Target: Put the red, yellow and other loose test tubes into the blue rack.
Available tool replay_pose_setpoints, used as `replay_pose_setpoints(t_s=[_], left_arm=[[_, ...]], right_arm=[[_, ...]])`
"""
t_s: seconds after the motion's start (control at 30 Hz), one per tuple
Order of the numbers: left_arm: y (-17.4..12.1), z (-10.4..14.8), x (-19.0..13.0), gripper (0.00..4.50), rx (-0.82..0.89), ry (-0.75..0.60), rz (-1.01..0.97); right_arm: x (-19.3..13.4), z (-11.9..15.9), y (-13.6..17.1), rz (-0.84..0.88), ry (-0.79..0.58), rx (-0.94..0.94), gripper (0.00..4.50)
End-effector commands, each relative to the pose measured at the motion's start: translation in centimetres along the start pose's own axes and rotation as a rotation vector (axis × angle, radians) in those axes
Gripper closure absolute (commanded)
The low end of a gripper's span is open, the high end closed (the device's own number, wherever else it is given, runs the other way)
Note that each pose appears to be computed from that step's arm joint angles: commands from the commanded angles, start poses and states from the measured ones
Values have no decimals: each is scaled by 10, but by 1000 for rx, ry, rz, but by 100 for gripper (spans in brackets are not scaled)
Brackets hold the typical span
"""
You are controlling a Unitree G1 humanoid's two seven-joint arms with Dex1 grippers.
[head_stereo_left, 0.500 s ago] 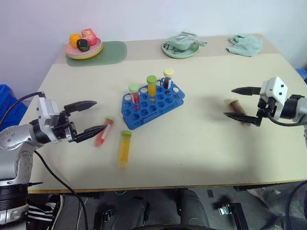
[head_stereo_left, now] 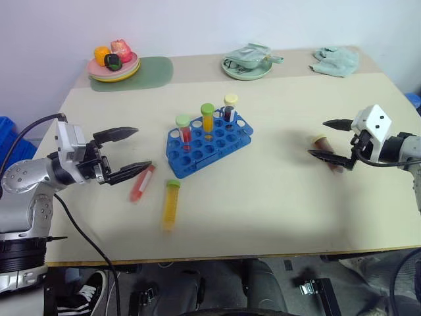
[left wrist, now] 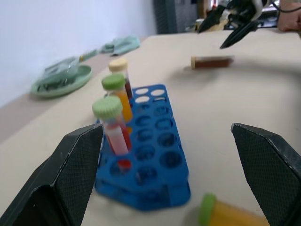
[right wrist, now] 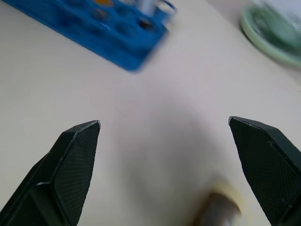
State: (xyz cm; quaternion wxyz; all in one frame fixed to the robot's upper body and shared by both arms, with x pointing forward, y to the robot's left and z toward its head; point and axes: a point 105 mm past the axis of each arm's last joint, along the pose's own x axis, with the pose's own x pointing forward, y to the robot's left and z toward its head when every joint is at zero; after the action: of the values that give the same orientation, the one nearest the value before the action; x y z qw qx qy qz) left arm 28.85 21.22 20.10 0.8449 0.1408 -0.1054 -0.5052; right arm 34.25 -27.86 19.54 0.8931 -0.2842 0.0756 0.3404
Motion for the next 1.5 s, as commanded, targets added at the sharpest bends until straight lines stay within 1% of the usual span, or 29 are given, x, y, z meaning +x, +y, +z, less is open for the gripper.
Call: replay_pose_setpoints(t_s=[0.03,0.13,0.2,0.23,0.3,0.33,0.4,0.47,0.6,0.67,0.8,0.87,0.93,1.03,1.13,1.47,1.5], left_arm=[[4,5,4,4,31,-24,9],[4,5,13,4,34,-39,2],[3,3,15,4,42,-40,0],[2,2,17,4,30,-43,-11],[1,1,20,4,22,-49,-20],[0,2,23,4,19,-54,-26],[-2,3,25,4,16,-63,-30],[-6,4,28,4,8,-73,-35],[-12,2,28,4,1,-71,-28],[-14,1,27,4,-9,-72,-19],[-18,1,25,4,-14,-70,0],[-21,1,25,4,-20,-71,7],[-25,1,24,4,-21,-69,10],[-27,2,23,4,-28,-68,18],[-29,5,18,4,-31,-63,33],[-33,8,12,4,-25,-51,51],[-33,8,12,1,-24,-50,53]], right_arm=[[-1,12,-13,-72,27,-24,0],[1,9,-22,-128,119,-39,0],[3,7,-29,-174,167,-10,0],[4,5,-34,-201,221,19,0],[5,6,-45,-256,264,77,0],[6,6,-45,-230,283,173,0],[8,4,-46,-216,323,298,0],[10,0,-42,-183,387,495,0],[16,-1,-41,-182,479,694,0],[19,-3,-42,-199,510,749,0],[19,-24,-40,-223,638,719,0],[20,-33,-41,-238,669,696,0],[21,-38,-46,-266,696,628,0],[23,-39,-44,-255,692,664,0],[26,-47,-43,-242,721,616,0],[38,-55,-32,-208,722,636,0],[38,-56,-32,-210,724,633,25]])
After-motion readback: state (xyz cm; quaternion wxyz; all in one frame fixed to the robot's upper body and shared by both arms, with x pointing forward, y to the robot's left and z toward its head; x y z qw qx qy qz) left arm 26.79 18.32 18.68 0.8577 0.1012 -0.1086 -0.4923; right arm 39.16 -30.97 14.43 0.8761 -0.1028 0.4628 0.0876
